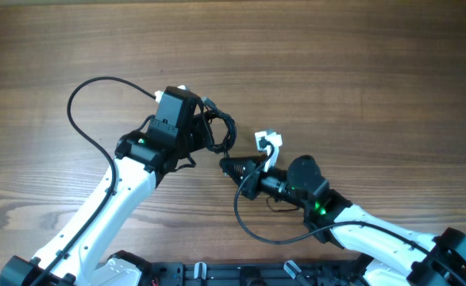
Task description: Untangle cables
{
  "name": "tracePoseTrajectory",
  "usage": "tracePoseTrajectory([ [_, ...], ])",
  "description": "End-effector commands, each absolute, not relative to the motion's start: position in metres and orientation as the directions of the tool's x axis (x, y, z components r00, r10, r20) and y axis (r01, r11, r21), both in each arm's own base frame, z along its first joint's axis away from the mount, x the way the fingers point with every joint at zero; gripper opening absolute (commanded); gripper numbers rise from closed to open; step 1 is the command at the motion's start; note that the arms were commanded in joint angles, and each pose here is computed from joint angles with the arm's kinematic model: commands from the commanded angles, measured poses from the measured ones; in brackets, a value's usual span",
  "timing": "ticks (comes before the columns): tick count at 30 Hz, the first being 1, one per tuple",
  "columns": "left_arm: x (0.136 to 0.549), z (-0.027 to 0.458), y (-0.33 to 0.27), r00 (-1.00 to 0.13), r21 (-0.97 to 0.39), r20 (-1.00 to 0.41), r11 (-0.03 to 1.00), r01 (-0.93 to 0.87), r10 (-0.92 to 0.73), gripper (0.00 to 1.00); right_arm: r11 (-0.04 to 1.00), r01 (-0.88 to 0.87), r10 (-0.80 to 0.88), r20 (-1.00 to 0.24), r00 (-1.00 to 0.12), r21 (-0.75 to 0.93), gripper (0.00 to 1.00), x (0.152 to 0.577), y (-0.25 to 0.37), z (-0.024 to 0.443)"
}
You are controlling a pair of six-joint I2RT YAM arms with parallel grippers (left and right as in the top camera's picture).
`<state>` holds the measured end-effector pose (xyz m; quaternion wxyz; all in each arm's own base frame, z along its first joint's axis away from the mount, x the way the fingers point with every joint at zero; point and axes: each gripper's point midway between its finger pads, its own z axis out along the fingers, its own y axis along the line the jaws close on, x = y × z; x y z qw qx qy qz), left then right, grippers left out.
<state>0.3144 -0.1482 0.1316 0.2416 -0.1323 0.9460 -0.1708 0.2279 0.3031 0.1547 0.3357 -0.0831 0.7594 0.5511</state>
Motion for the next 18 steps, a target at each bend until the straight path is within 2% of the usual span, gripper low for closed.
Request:
tracePoseTrajectory([
  [1,0.323,0.137,-0.14,-0.81,-0.344,-0.471,0.918,-0.196,-0.349,0.04,0.232,-0.457,0.284,-0.509,-0.813,0.859,0.04,0.224,0.309,0.183],
  [7,0.31,0.138,-0.167,-0.836,-0.346,-0.471,0.931,-0.118,-0.281,0.04,0.293,-0.267,0.54,-0.389,-0.746,0.918,0.05,0.271,0.279,0.179],
  [13,0.297,0.137,-0.19,-0.855,-0.345,-0.471,0.937,-0.048,-0.217,0.04,0.357,-0.2,0.637,-0.395,-0.662,0.912,0.04,0.291,0.26,0.171],
  [18,0.289,0.137,-0.202,-0.87,-0.361,-0.457,0.933,-0.011,-0.187,0.04,0.414,-0.056,0.704,-0.359,-0.613,0.908,0.05,0.301,0.241,0.145],
])
